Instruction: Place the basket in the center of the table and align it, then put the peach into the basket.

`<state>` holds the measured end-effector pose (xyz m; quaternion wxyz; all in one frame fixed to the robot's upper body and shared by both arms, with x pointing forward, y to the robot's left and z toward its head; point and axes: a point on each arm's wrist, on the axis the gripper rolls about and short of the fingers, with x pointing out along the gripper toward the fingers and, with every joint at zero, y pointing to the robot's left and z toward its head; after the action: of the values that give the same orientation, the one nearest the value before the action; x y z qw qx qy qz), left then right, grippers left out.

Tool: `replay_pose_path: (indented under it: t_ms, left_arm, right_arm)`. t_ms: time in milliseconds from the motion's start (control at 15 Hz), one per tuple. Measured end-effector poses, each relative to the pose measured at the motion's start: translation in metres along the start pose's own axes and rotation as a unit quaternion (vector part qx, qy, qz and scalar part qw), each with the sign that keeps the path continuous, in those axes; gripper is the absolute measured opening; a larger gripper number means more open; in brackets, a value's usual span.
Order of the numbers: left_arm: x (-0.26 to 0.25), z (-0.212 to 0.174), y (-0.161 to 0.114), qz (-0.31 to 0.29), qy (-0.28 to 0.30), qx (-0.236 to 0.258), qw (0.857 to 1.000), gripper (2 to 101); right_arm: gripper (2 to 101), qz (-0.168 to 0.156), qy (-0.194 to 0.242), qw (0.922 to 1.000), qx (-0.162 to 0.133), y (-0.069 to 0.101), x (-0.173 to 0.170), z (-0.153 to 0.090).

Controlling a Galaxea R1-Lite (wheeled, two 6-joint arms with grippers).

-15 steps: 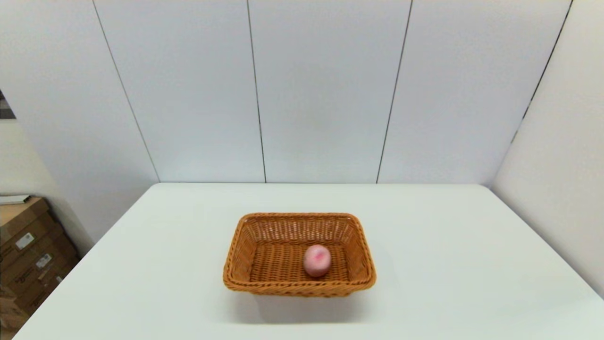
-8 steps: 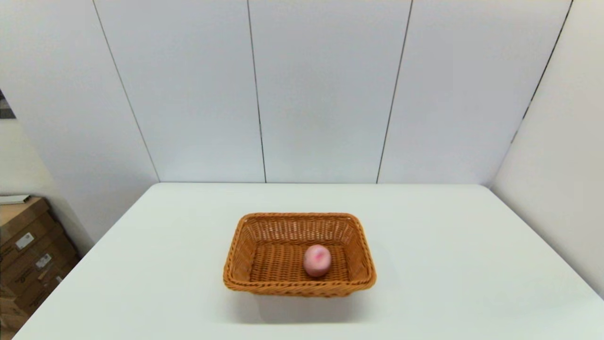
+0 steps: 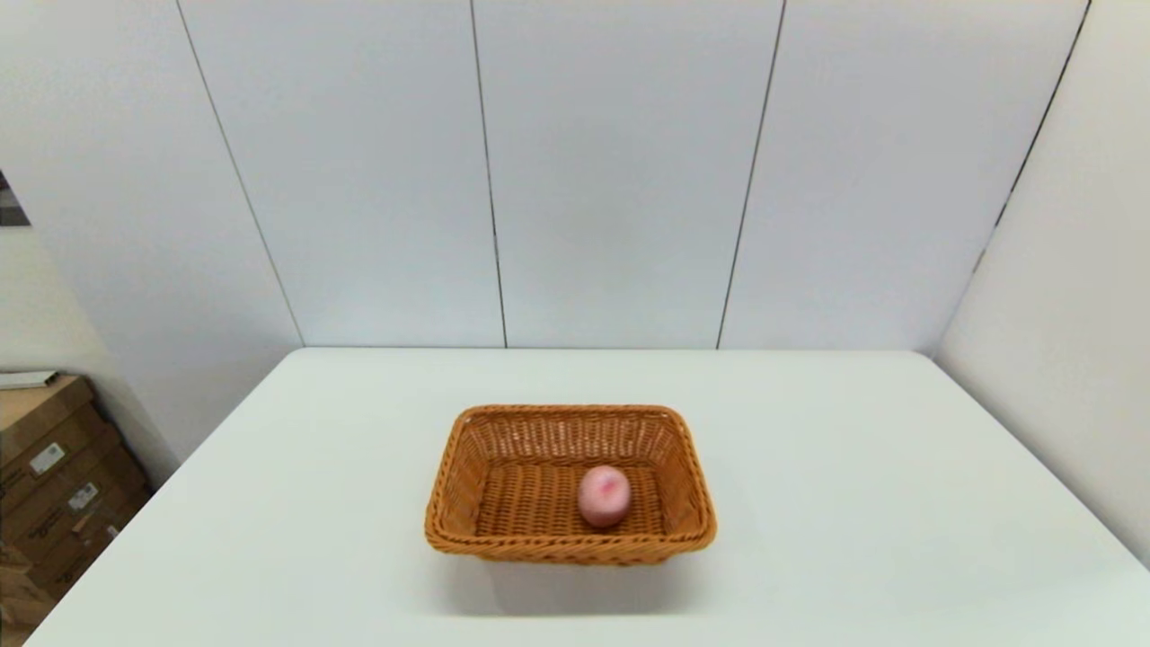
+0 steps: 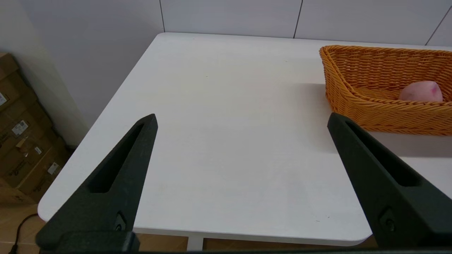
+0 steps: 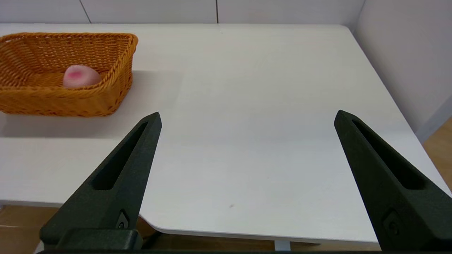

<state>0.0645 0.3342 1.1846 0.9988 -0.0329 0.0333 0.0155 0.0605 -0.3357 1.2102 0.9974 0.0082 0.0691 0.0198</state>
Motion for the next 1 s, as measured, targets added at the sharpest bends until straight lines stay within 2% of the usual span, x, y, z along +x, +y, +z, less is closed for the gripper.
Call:
replay_pose_path:
  t_ms: [133,333,467,1000]
  left_arm:
    - [0.000,0.000,0.000,0.000,0.000,0.000,1.000,97.8]
    - [0.000,0.000,0.000,0.000,0.000,0.000,1.000,97.8]
    - [0.000,0.000,0.000,0.000,0.000,0.000,1.000,97.8]
    - [0.000,0.000,0.000,0.000,0.000,0.000,1.000,97.8]
  right_arm:
    - [97.1,0.001,0.020,0.9998,0.001,0.000,-0.002,-0.014]
    - [97.1,-0.009,0.003,0.9999,-0.005,-0.001,-0.001,-0.019]
    - [97.1,-0.022,0.007,0.9997,-0.011,-0.001,0.001,-0.024]
    - [97.1,-0.024,0.010,0.9996,-0.008,-0.002,0.002,-0.027]
